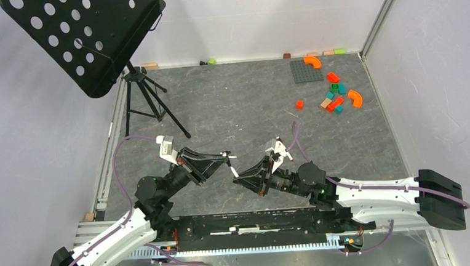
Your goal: Insert the pens into the pen caps
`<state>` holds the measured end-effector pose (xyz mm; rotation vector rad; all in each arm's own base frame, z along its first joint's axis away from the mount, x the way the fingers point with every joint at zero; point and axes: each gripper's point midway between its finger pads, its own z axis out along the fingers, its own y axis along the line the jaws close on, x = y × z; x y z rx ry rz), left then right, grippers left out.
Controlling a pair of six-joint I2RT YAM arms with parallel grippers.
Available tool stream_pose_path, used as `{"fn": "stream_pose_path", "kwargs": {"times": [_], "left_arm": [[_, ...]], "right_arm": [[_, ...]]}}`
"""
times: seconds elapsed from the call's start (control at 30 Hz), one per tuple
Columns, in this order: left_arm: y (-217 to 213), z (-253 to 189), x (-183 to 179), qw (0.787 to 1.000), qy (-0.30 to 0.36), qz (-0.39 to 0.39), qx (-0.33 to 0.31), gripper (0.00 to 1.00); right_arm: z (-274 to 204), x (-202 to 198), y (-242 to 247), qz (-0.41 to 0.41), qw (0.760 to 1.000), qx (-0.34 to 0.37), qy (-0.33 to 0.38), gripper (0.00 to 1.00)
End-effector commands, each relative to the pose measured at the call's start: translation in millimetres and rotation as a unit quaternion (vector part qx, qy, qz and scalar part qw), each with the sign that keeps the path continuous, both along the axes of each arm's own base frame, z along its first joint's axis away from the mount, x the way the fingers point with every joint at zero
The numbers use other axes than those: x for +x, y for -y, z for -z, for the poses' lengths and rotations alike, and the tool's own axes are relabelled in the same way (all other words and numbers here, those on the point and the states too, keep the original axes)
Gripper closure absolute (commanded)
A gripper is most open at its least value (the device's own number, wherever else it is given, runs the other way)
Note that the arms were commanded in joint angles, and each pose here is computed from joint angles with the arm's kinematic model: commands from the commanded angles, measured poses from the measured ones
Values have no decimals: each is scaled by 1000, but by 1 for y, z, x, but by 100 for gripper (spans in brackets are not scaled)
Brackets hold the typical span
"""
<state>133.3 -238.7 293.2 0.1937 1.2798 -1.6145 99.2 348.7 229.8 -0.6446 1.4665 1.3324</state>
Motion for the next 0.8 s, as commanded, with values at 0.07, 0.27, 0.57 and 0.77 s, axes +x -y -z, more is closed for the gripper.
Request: {"fn": "stream_pose_path", "kwargs": {"times": [0.07,0.27,0.57,0.77], "left_arm": [[-1,-7,-6,1000,9,10,-15,98],[-1,-5,-5,1000,7,11,-16,98],[0,-3,-4,1000,3,12,-17,98],[0,2,0,1000,0,-2,-2,98]], "right_arm": [[-27,7,-4,17,999,24,18,100],[-32,10,-6,24,999,23,24,100],[-39,14,-7,32,999,23,31,100],[-41,14,-4,36,999,22,34,100]]}}
